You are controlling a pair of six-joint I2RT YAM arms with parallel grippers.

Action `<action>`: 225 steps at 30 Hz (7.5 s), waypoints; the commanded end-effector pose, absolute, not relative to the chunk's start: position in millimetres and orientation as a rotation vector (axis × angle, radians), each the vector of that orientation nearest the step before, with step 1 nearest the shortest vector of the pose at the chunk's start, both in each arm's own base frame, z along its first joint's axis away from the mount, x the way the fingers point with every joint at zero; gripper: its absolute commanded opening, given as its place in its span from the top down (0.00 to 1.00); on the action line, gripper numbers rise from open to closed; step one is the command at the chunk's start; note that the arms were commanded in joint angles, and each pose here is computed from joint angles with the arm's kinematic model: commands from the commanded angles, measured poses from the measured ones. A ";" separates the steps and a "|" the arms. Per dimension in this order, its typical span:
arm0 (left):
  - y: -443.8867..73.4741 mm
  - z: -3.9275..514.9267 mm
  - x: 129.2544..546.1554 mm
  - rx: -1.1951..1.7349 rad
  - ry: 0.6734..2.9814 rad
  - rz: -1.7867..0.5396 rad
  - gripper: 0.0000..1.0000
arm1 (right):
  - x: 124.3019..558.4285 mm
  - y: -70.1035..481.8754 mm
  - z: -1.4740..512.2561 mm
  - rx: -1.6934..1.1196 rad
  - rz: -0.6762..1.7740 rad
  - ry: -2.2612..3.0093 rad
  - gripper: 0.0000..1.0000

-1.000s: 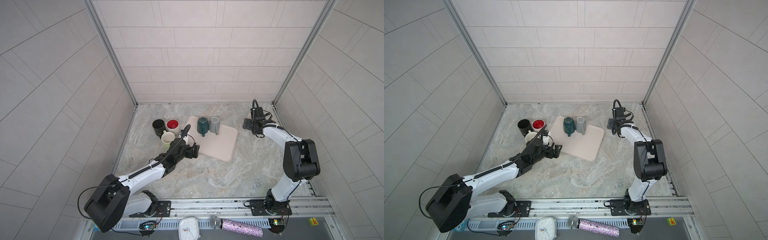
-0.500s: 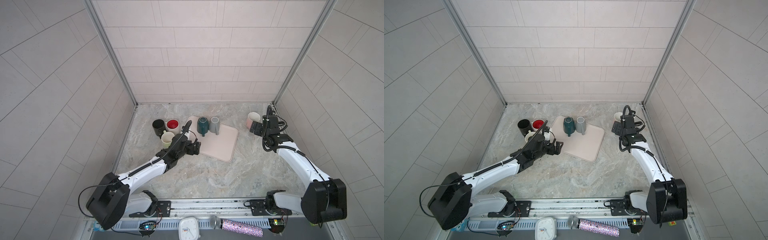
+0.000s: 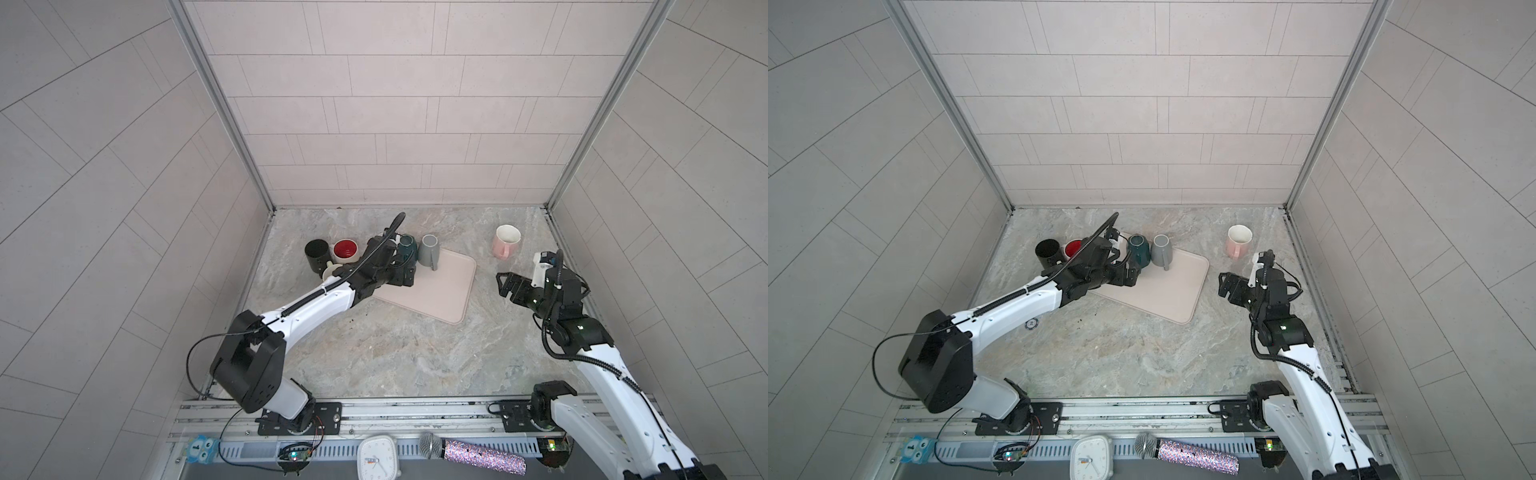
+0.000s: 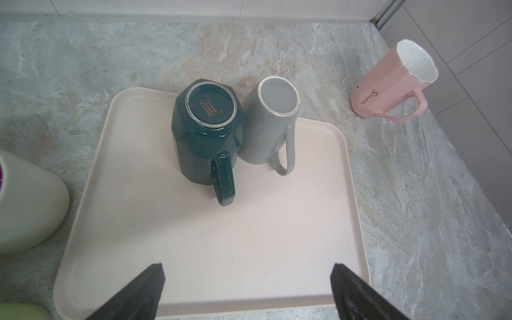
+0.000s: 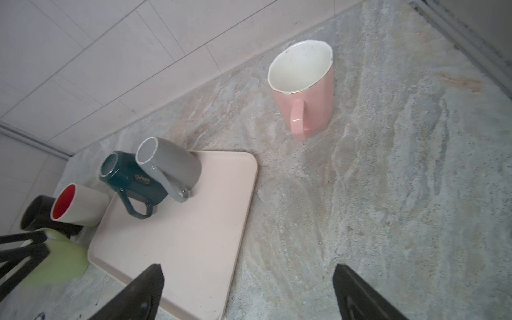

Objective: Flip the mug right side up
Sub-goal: 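Open and withdraw the right gripper while the left moves over the dark green mug, then lower the left gripper onto the upturned base of the dark green mug, then lift the dark green mug with the left gripper while the right gripper approaches, then grasp the dark green mug's rim with the right gripper beside the left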

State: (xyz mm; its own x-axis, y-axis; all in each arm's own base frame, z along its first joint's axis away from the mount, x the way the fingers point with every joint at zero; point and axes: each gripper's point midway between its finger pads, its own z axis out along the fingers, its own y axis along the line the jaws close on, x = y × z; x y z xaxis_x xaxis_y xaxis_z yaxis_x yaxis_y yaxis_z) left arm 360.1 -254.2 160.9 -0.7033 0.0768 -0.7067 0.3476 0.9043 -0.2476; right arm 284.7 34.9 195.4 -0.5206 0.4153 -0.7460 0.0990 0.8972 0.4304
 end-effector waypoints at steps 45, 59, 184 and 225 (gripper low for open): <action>-271.2 96.3 442.4 0.326 2.463 -0.078 0.41 | 231.5 29.6 160.5 0.368 0.371 2.122 0.00; -264.8 90.1 451.8 0.348 2.462 0.023 0.48 | 231.7 36.7 148.1 0.406 0.448 2.116 0.00; -347.9 322.4 313.2 0.224 1.795 -1.560 1.00 | 287.1 210.1 263.9 -0.001 1.401 1.680 0.39; -357.0 324.6 263.9 0.365 1.797 -1.743 1.00 | 280.5 210.9 301.4 -0.092 1.406 1.563 0.57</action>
